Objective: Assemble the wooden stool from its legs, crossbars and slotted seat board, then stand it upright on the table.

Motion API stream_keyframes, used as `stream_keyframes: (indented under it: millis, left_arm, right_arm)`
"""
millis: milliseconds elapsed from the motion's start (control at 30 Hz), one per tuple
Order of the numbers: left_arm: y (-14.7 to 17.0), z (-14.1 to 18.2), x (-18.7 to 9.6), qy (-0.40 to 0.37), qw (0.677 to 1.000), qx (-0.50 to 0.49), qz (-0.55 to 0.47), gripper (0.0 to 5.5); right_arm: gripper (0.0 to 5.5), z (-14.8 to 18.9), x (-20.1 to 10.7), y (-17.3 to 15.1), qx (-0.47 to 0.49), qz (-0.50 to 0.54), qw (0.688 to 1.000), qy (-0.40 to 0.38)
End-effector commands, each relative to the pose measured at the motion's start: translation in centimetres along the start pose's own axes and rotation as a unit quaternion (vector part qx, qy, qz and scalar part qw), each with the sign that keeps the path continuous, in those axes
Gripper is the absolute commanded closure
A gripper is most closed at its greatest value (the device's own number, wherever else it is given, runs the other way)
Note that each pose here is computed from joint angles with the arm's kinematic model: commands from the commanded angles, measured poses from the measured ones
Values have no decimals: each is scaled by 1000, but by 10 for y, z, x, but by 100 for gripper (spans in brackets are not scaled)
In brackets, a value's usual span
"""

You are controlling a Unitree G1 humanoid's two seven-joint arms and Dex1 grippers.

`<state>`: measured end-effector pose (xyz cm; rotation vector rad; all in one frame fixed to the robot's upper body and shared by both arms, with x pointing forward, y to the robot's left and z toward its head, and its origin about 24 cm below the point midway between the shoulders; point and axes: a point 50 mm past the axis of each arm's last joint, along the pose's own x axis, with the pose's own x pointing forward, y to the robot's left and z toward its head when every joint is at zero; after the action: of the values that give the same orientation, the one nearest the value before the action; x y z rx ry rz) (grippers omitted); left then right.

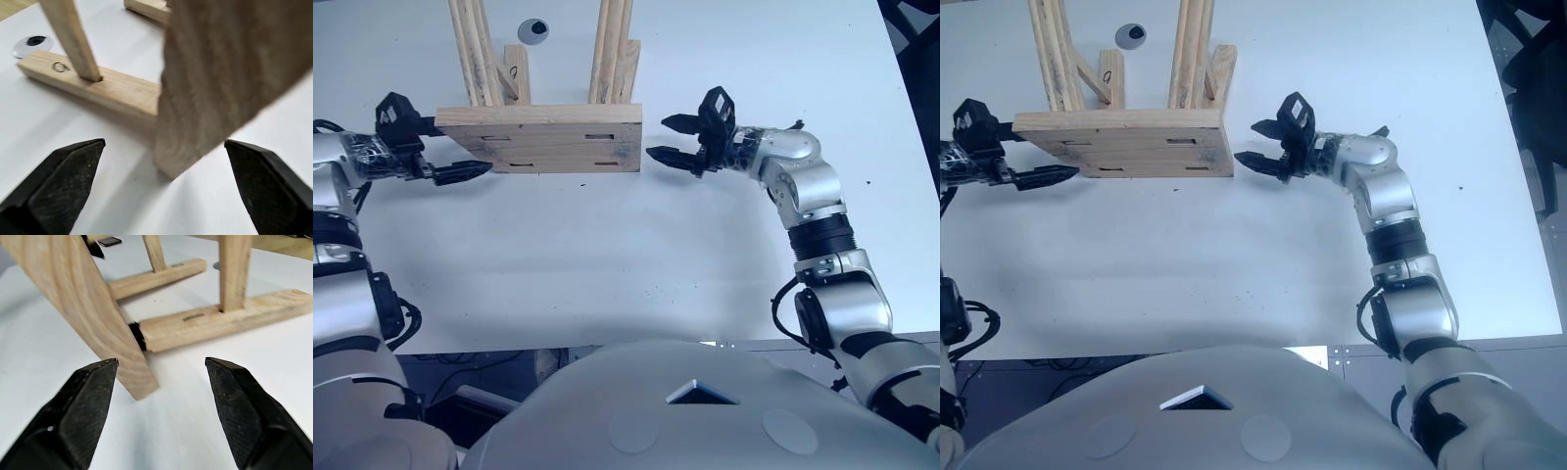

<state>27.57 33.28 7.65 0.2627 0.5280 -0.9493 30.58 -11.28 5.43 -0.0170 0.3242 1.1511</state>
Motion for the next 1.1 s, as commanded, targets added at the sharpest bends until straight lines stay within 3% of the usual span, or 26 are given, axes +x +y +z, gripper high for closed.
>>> stream_keyframes:
  millis: [33, 233, 433, 633, 833, 967, 1100]
  left_arm:
    - [-1, 0, 11, -1, 1000, -1, -6, 132]
    - [-4, 1, 20, -21, 999, -20, -21, 231]
    - [-4, 2, 21, -25, 999, -27, -23, 316]
    - [-3, 3, 21, -32, 999, -32, -29, 336]
    - [-4, 8, 22, -43, 997, -44, -50, 352]
    - [-2, 22, 14, -75, 985, -130, -86, 360]
    - [-5, 62, -9, -156, 955, -223, -120, 360]
  right_arm:
    - [221, 10, 7, 8, 1, 49, 999, -1]
    - [221, 15, 14, 0, 9, 27, 1000, 2]
    - [221, 18, 13, 10, 39, 84, 996, -1]
    - [221, 25, 7, 12, 49, 107, 993, -10]
    - [221, 24, 20, 3, 66, 67, 996, -10]
    - [288, 18, 18, -3, 181, 79, 979, 47]
    - [295, 46, 3, 2, 288, 137, 945, 76]
